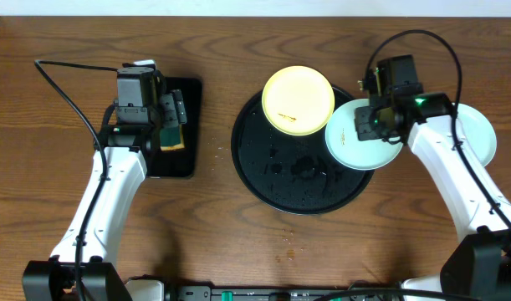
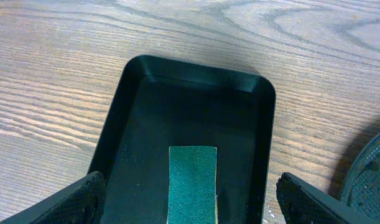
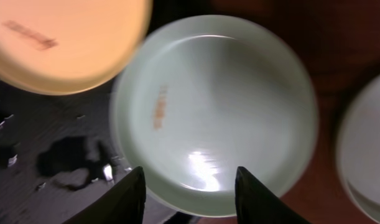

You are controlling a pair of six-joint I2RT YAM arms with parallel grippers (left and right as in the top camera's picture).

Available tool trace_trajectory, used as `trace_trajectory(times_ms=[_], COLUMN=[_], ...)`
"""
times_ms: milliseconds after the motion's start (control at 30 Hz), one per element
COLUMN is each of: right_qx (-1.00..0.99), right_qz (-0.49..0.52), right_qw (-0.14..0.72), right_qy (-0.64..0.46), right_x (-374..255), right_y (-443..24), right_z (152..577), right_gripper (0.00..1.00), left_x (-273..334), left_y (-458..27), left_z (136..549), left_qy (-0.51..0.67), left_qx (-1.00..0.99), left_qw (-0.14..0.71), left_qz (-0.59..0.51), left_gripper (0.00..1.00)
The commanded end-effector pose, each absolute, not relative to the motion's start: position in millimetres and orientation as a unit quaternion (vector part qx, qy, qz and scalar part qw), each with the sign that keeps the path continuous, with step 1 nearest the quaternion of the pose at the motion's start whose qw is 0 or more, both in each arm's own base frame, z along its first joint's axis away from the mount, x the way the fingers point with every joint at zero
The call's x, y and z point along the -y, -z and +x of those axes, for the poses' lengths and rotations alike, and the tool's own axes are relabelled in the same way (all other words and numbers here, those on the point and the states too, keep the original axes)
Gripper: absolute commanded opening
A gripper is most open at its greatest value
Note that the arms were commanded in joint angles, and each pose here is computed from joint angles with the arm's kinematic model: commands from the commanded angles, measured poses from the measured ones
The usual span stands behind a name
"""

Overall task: Clean dirty plates on tray and stack at the side
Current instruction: 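Release the plate and move the right gripper to the other green plate, then grip the rim of the second pale green plate with the right gripper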

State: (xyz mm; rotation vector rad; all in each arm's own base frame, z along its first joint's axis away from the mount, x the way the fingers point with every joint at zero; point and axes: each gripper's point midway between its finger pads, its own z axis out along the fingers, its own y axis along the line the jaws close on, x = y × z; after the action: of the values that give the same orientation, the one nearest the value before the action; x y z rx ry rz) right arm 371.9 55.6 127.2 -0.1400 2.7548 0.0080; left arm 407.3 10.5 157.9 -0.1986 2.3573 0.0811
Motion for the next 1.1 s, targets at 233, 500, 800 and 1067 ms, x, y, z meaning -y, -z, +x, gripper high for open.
trace_trajectory(times_ms=[233,500,800,1067], right_qx=[-0.980,-0.984,-0.993,-0.989], right_qz=[0.039,0.048,0.048,0.049], right_qw=[0.193,0.169,0.108,0.138], right_qy=[0.018,0.007,0.010,0.015], right_x=[17.6,21.9,22.7,24.6], right_y=[-123.1,-84.4,-33.5,-55.5], right_z=[379.3,378.6,368.8,375.9], right_gripper=[0.55,0.51,0.40,0.01], left_x=[-14.3,-14.3,-14.3,-14.3], left_y=[-163.2,-163.2,-163.2,-163.2], left_z=[409.6,409.6,409.6,409.6], left_qy=[-0.038,-0.038,-0.038,-0.038], left_qx=[-0.919,-0.919,-0.919,-0.919], left_qw=[0.383,0.383,0.383,0.383], left_qz=[-0.081,-0.081,-0.081,-0.081], left_gripper=[0.88,0.88,0.88,0.88])
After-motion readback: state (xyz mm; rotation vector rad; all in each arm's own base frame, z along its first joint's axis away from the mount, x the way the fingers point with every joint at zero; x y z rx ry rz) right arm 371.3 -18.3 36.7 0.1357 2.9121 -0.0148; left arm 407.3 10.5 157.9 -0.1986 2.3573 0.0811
